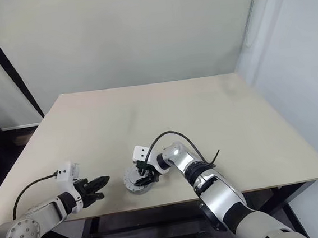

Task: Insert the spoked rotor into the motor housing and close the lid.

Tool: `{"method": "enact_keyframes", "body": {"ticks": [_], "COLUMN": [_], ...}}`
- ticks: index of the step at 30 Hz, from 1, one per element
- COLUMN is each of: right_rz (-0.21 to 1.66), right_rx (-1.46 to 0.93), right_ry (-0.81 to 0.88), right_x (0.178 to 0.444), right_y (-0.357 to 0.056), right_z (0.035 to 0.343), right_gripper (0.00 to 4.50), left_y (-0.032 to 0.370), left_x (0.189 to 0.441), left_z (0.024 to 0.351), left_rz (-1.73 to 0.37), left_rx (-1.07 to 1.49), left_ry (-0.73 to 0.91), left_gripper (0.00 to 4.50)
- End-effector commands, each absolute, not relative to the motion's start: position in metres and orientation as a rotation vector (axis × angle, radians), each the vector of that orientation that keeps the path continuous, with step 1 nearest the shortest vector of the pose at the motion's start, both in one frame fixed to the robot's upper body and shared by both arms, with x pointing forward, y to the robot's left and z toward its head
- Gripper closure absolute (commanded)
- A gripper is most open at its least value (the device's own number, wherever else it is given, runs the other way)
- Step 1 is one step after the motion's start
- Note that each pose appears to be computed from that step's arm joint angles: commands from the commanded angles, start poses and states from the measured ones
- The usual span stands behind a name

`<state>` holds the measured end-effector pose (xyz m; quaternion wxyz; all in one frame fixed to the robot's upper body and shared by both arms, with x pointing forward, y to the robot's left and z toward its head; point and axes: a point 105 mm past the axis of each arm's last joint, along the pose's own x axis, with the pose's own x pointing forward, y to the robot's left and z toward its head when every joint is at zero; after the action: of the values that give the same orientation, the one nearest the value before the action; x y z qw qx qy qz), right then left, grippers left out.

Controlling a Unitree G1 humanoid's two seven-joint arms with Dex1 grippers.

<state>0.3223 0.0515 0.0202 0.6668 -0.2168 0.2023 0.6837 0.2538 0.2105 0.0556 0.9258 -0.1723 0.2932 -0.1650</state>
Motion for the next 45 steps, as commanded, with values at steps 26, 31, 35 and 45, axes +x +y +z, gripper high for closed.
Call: {"method": "enact_keyframes", "body": {"ticks": [26, 31, 35, 45], "right_rz": [1.514, 1.503, 1.501, 1.457], "right_rx": [-0.416, -0.426, -0.445, -0.451], "right_ry": [0.516, 0.525, 0.536, 0.555], "right_x": [0.322, 0.322, 0.320, 0.322], "right_y": [0.052, 0.052, 0.052, 0.052], "right_z": [0.017, 0.015, 0.011, 0.008], "right_gripper": [1.21, 1.21, 1.21, 1.21], "left_y": [0.207, 0.209, 0.210, 0.216], "left_x": [0.260, 0.260, 0.259, 0.265], "left_z": [0.064, 0.063, 0.064, 0.070], "left_rz": [-0.362, -0.355, -0.351, -0.331], "left_rx": [-0.333, -0.334, -0.335, -0.328], "left_ry": [0.570, 0.570, 0.567, 0.538], "left_gripper": [4.50, 4.50, 4.50, 4.50]}}
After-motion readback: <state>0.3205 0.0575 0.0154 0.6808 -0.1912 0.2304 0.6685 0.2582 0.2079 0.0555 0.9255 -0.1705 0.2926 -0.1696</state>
